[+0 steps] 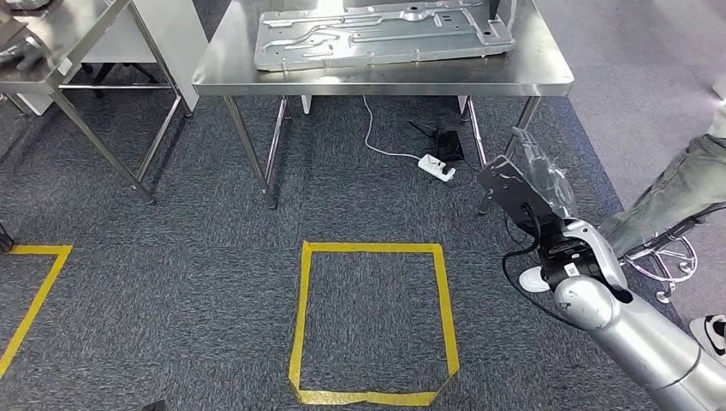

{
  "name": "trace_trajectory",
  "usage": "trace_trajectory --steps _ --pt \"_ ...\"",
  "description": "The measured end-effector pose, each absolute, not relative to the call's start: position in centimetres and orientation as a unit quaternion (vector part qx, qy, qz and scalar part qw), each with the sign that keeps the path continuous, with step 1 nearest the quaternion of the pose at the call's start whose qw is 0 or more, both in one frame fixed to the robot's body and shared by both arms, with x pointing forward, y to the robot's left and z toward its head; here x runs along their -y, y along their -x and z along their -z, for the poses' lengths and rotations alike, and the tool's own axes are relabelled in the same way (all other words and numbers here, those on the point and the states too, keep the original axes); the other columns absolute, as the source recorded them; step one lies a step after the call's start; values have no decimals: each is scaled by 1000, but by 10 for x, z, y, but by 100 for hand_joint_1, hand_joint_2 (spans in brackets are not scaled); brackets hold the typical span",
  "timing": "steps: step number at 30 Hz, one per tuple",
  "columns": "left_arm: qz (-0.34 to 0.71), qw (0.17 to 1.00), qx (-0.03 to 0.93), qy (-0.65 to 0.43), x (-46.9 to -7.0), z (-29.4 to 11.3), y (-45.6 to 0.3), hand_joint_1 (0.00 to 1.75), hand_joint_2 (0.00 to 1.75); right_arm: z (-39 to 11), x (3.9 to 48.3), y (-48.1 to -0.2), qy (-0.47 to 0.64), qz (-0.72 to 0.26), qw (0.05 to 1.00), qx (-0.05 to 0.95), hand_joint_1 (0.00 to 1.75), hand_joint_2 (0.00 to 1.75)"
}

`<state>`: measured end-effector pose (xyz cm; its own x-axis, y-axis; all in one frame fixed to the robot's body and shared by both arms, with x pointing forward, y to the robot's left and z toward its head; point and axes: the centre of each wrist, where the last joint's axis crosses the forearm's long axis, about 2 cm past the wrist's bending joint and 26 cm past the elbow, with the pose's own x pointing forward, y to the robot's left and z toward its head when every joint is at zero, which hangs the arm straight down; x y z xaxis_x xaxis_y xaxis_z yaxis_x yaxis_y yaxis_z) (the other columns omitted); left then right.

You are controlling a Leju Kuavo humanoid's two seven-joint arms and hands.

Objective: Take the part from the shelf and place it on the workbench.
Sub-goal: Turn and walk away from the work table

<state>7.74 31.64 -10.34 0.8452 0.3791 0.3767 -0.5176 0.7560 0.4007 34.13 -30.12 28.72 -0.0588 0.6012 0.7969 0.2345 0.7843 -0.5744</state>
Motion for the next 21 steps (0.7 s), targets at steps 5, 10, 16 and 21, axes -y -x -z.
trace_trajectory --steps 5,10,16,21 --pt "-242 927 134 -251 -315 104 -75 0 0 -295 312 -338 301 -134 614 717 0 0" --pt "-243 927 135 -251 -315 104 -76 0 0 -294 319 -333 308 -130 616 713 0 0" --pt "-244 926 141 -251 -318 103 -82 0 0 -297 328 -327 313 -124 614 714 0 0" --pt "-242 927 145 -249 -316 103 -80 0 131 -293 333 -323 318 -123 618 709 0 0"
